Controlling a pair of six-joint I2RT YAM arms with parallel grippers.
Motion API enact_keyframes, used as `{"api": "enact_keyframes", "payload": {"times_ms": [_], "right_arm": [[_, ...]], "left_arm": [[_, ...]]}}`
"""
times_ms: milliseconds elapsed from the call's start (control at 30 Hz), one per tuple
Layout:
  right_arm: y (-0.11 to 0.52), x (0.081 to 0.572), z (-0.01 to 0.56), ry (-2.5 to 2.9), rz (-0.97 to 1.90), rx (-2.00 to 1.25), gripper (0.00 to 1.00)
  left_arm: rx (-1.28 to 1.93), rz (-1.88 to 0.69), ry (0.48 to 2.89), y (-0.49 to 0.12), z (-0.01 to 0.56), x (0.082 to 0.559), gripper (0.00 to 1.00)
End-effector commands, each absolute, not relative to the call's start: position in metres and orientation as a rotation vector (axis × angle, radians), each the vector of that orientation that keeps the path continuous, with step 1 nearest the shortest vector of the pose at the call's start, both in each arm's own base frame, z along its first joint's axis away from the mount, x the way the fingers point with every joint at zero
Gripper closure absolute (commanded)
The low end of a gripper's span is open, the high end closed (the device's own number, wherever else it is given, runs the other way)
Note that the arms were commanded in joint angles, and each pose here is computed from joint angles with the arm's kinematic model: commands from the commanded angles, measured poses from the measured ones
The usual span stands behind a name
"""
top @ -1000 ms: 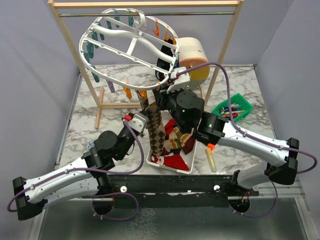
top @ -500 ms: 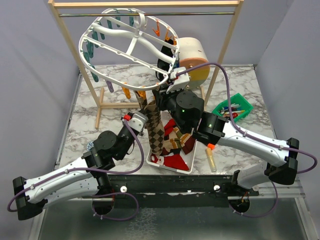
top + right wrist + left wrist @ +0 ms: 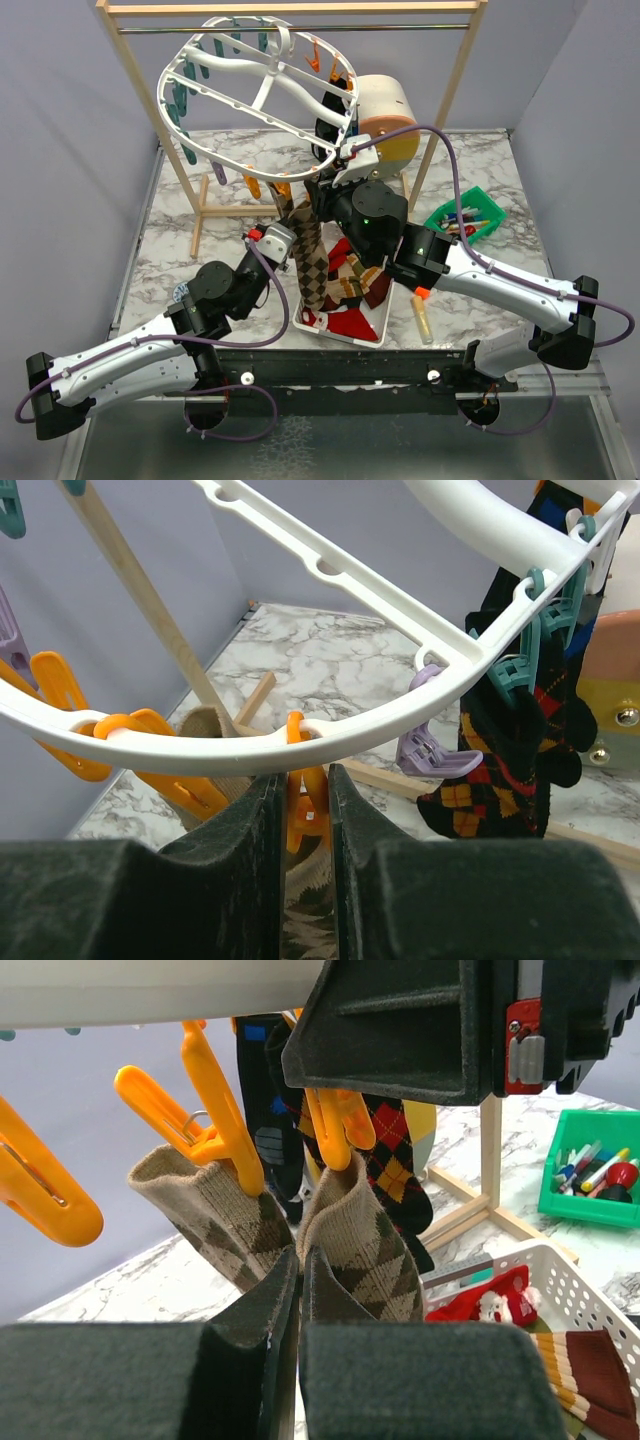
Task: Clip the socks to the hanger
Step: Open the clamp at the hanger, then clamp the sock onto the hanger.
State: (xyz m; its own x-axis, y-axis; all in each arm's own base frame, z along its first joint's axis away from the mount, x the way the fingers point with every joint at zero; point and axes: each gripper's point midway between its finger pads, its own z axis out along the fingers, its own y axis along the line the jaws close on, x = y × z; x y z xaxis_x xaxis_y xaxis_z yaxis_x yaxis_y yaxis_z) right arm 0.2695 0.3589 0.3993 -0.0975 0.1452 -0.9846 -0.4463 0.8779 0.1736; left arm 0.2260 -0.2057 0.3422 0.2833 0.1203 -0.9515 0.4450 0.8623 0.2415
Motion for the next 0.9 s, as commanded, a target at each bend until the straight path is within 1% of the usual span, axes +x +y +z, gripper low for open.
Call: {"api": "enact_keyframes", "payload": {"times_ms": [0,867], "right_arm": [[0.357,0.264,0.408,1.595,0.531,-0.243,0.99],[0.367,0.265,0.401,1.613,0.539,-0.261,1.00]], "left_arm": [[0.463,-0.226,1.254,-0.198,0.361,0.226,1.00],[0.466,-0.275,1.200,-0.207,0.383,0.223,1.00]]}}
